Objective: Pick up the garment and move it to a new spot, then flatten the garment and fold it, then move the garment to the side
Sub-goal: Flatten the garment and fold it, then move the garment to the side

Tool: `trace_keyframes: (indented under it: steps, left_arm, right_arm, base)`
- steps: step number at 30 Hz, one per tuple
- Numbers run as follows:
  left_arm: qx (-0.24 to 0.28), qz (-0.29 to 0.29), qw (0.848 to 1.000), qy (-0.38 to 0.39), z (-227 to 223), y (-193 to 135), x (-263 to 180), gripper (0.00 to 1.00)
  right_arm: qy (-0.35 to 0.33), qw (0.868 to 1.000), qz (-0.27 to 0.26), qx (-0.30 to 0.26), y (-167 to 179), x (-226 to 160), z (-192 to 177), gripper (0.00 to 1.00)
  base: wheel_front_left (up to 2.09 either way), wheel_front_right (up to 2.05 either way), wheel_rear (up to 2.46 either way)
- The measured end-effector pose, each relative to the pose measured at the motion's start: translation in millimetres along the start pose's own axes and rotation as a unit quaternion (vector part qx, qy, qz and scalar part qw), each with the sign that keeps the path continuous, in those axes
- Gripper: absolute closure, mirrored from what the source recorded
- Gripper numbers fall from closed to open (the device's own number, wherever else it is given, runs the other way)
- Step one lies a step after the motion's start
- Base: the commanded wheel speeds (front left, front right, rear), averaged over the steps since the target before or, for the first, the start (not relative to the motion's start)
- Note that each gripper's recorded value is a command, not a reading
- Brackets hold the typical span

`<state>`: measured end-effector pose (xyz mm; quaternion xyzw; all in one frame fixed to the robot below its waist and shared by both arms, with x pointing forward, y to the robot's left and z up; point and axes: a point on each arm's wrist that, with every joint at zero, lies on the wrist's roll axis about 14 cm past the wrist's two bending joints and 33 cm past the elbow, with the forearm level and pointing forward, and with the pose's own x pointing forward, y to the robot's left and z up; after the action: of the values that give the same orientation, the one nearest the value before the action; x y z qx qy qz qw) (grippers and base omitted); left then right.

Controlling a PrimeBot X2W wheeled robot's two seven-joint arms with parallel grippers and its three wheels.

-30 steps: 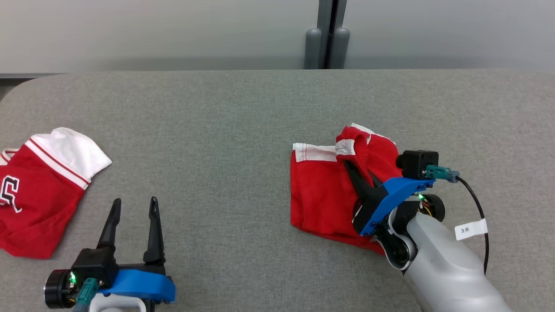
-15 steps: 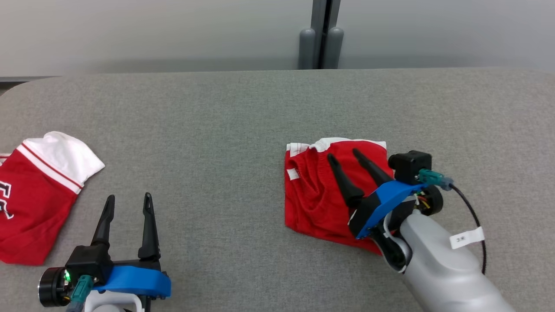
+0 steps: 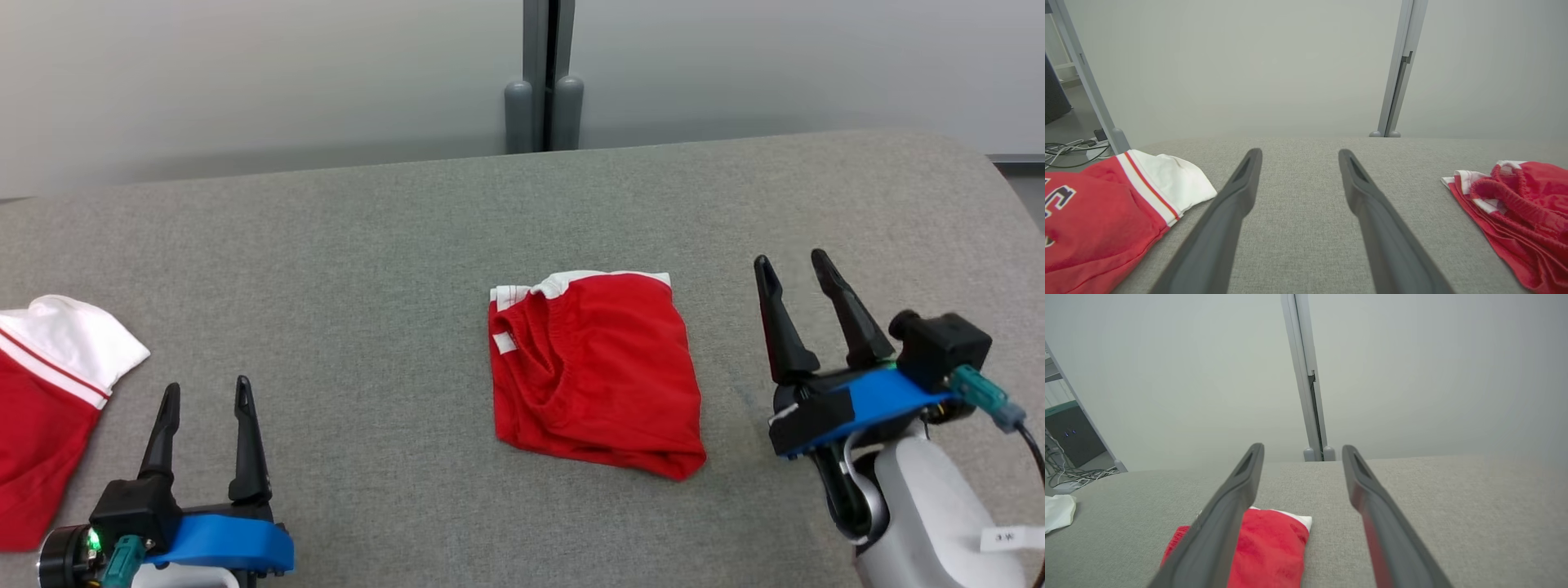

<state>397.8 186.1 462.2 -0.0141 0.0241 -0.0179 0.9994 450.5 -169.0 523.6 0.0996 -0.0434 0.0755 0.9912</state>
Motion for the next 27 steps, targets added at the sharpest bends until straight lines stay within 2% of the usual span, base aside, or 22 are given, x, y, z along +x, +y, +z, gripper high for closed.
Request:
trace_keyframes:
  steps: [12,27]
  left_arm:
    - [0.010,0.001,1.000,-0.001,2,2,-14,0.00]
    - [0.022,0.010,1.000,0.001,2,9,-30,0.00]
  right_arm:
    - [-0.002,0.999,-0.040,-0.025,-13,-63,-5,0.00]
    - [0.031,0.999,-0.024,-0.034,9,-75,-28,0.00]
  base:
    - [0.00,0.00,0.00]
    - [0.00,0.00,0.00]
